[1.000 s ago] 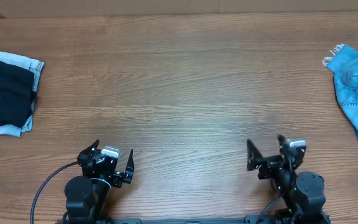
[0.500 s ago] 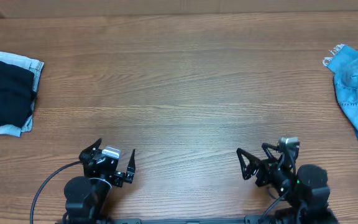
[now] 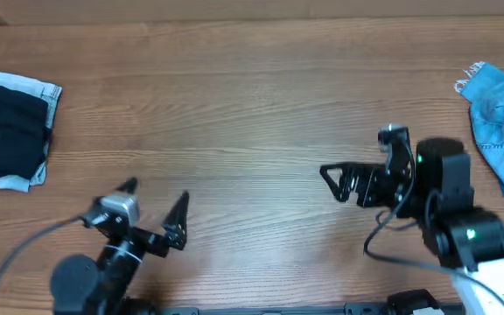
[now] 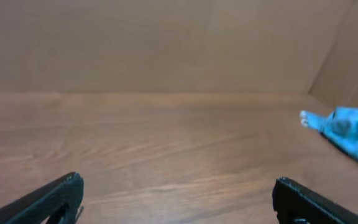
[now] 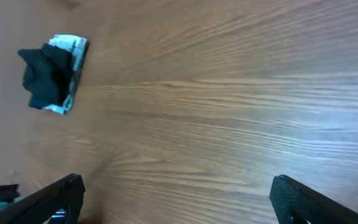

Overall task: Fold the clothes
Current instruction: 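Grasp the light-blue jeans waistband with the right gripper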

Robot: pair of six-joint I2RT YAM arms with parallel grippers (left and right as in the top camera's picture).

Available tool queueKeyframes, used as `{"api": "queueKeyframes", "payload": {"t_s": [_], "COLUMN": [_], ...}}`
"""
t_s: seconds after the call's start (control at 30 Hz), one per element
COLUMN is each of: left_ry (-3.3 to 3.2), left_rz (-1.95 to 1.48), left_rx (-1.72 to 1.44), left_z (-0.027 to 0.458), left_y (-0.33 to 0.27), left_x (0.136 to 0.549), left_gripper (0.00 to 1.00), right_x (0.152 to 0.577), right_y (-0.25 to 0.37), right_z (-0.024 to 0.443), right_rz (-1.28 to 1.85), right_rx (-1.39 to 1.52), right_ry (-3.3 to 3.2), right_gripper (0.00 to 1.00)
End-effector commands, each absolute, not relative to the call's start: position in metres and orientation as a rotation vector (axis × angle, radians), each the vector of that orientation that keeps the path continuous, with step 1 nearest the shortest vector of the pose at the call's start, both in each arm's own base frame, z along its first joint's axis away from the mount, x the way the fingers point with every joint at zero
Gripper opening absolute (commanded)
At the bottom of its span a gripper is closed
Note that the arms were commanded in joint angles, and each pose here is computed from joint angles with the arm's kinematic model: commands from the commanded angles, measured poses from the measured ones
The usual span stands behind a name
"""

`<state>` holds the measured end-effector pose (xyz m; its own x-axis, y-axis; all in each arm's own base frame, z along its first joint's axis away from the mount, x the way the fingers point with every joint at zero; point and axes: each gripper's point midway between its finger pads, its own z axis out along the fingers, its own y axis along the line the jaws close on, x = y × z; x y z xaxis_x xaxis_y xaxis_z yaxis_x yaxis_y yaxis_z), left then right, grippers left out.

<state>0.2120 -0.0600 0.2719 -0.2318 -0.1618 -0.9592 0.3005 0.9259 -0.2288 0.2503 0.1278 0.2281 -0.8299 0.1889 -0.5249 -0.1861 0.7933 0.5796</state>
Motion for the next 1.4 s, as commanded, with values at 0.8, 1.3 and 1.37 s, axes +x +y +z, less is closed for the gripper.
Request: {"api": "queueKeyframes", "payload": {"t_s": [0.8,1.3,1.37], "left_ry": [2.696,2.771,2.771], "left_rz": [-0.388,-0.394,-0.394], "left_rx": [-0.077,-0.092,-0.092], "left_z": [0.200,0.177,0.177], "left_y": [-0.050,-0.051,-0.051], "left_x": [0.349,0.351,0.351], "left_gripper": [1.00,1.00,1.00], "right_x": [0.333,0.352,0.345], "right_y": [-0.326,-0.404,-0.412], "right_z": [0.195,0.131,0.132], "right_rz": [0.303,0.095,0.058], "right_rx": [1.480,1.236,1.208], "right_ry": [1.935,2.002,2.008], "right_gripper": [1.00,1.00,1.00]}}
